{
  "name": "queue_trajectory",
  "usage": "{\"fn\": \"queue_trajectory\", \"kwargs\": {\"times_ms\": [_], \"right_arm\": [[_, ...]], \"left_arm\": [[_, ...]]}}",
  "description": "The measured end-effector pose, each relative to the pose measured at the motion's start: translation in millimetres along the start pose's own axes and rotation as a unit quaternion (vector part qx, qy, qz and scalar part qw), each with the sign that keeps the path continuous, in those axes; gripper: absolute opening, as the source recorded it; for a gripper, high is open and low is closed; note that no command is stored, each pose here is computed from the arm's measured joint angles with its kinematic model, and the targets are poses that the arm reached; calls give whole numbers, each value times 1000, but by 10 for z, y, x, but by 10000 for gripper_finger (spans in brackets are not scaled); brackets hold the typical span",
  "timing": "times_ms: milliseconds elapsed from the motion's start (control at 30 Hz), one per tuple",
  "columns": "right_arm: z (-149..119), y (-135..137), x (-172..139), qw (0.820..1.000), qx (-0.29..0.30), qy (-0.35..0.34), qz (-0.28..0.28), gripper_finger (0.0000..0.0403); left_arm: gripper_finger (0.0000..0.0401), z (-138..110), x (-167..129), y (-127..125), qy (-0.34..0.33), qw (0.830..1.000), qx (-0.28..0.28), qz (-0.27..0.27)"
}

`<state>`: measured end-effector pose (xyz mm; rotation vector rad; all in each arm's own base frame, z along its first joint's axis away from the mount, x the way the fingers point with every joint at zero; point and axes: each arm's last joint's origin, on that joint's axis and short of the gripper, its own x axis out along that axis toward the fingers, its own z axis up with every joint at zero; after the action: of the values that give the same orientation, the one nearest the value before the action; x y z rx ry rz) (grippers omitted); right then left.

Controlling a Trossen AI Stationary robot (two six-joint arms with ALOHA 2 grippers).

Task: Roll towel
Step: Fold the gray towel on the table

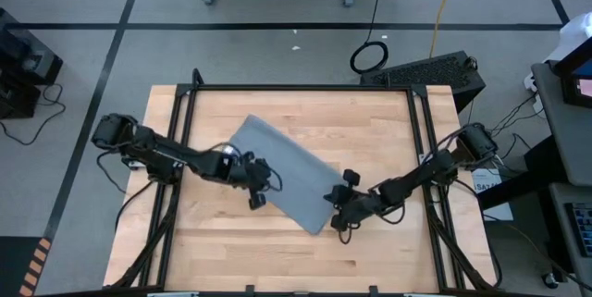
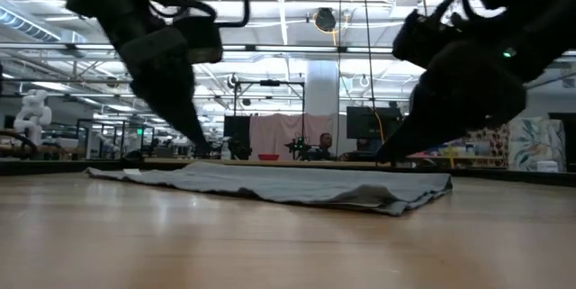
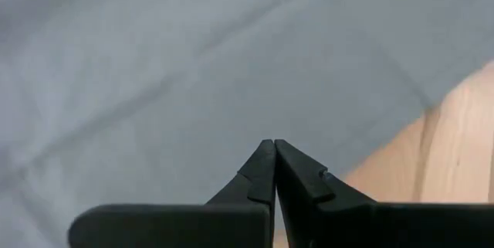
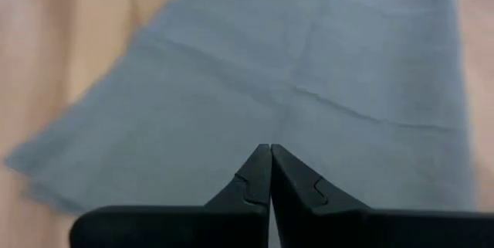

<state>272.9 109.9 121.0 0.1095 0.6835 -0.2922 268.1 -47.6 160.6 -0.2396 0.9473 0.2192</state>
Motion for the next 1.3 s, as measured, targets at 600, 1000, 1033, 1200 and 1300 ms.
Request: {"fn": "queue_trajectory", "kwargs": {"times_ms": [600, 1000, 1033, 1200, 1300], "right_arm": [[-184, 3, -67, 992, 88, 91, -13, 0], [-263, 371, -299, 990, 127, 38, 42, 0], [-252, 388, -309, 992, 119, 31, 41, 0], [-160, 353, -269, 997, 74, 17, 16, 0], [-125, 239, -190, 998, 43, 35, -4, 0]], "left_arm": [[13, -286, 419, 62, 41, 984, 100, 140], [13, -56, 365, 294, 67, 957, 261, 109], [13, -21, 330, 269, 58, 963, 246, 90], [13, 105, 136, 106, 5, 985, 167, 43], [13, 110, 68, -48, -28, 990, 135, 20]]}}
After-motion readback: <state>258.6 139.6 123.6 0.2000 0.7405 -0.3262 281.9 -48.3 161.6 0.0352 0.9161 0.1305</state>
